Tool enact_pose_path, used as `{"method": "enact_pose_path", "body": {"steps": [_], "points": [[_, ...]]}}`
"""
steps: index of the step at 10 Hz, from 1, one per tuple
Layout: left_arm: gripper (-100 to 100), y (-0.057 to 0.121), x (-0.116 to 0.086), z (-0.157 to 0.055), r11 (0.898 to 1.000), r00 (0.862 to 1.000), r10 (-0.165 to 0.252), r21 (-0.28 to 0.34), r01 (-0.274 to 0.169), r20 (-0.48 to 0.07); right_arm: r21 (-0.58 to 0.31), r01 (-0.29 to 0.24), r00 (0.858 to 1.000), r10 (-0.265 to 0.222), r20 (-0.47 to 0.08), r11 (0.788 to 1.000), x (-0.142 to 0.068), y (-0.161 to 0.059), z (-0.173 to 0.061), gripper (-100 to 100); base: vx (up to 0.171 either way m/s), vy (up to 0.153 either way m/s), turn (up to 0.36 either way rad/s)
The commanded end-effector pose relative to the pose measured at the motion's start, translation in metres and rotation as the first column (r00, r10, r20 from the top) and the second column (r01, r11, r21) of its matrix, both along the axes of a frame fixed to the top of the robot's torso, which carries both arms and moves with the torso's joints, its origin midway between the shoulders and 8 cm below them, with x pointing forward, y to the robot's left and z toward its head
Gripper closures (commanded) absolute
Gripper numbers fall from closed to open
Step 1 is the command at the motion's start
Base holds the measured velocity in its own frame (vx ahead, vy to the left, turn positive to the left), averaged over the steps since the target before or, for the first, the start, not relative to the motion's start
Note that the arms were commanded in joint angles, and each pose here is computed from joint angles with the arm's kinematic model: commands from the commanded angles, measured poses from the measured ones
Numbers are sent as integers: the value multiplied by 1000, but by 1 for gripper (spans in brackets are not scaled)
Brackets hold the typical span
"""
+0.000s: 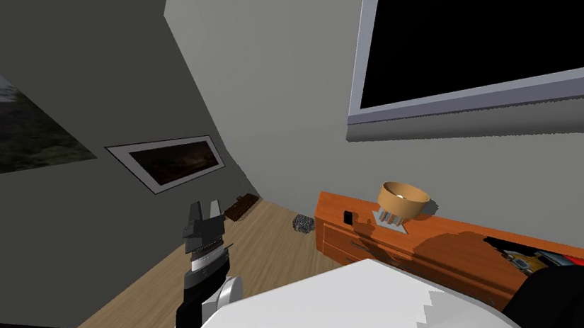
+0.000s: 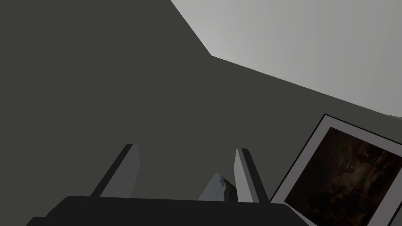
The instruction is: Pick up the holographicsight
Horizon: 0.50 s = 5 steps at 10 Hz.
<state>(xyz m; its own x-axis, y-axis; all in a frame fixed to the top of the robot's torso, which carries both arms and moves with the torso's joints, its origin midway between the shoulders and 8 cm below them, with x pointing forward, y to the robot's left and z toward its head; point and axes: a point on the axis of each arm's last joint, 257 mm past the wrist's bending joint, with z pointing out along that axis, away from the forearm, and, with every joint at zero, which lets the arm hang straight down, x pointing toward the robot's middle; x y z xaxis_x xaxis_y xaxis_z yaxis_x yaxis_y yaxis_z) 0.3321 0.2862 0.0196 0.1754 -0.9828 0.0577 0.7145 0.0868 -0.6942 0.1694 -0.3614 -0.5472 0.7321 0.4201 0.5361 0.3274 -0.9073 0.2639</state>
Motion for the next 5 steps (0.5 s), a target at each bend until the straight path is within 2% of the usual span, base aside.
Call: {"method": "enact_pose_path", "body": {"steps": [1, 4, 5], "points": [[0, 0, 0, 0, 1000, 1000, 0, 0, 0, 0, 12, 19, 999, -19, -41, 1000, -12, -7, -12, -100, 67, 76, -8], [0, 0, 0, 0, 1000, 1000, 0, 0, 0, 0, 54, 77, 992, -71, -104, 996, -23, -26, -25, -100, 63, 85, -16], [0, 0, 0, 0, 1000, 1000, 0, 0, 0, 0, 49, 89, 988, -82, -131, 995, -35, -30, -32, -100, 65, 70, -12]]}}
